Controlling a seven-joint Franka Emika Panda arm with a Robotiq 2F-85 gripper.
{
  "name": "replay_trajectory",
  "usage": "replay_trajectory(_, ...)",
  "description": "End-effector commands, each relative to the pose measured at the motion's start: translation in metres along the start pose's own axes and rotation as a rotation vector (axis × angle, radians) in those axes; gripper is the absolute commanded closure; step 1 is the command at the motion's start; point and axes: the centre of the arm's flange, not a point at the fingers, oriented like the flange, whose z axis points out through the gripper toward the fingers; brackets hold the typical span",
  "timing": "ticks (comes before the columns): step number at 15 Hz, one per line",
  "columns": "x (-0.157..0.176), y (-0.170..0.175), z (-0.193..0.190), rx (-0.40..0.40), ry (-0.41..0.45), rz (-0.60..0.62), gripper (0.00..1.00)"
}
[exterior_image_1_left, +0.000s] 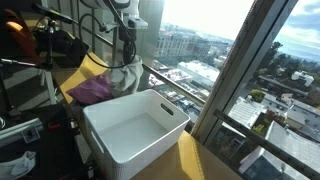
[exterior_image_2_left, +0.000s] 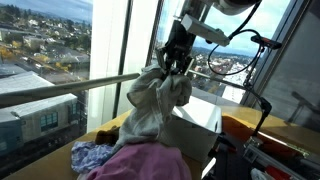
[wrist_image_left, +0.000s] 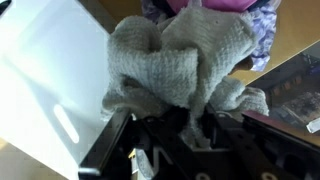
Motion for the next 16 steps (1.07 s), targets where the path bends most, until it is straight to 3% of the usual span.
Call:
replay_trajectory(1, 0.044, 0.067, -0.002, -0.024, 0.011, 0.095, 0.95)
replay_trajectory(8, 0.070, 0.134, 0.086, -0.134, -0.056, 0.213, 0.95)
replay_trajectory(16, 0.088, 0.188, 0.115, -0.224, -0.056, 0.266, 0.95)
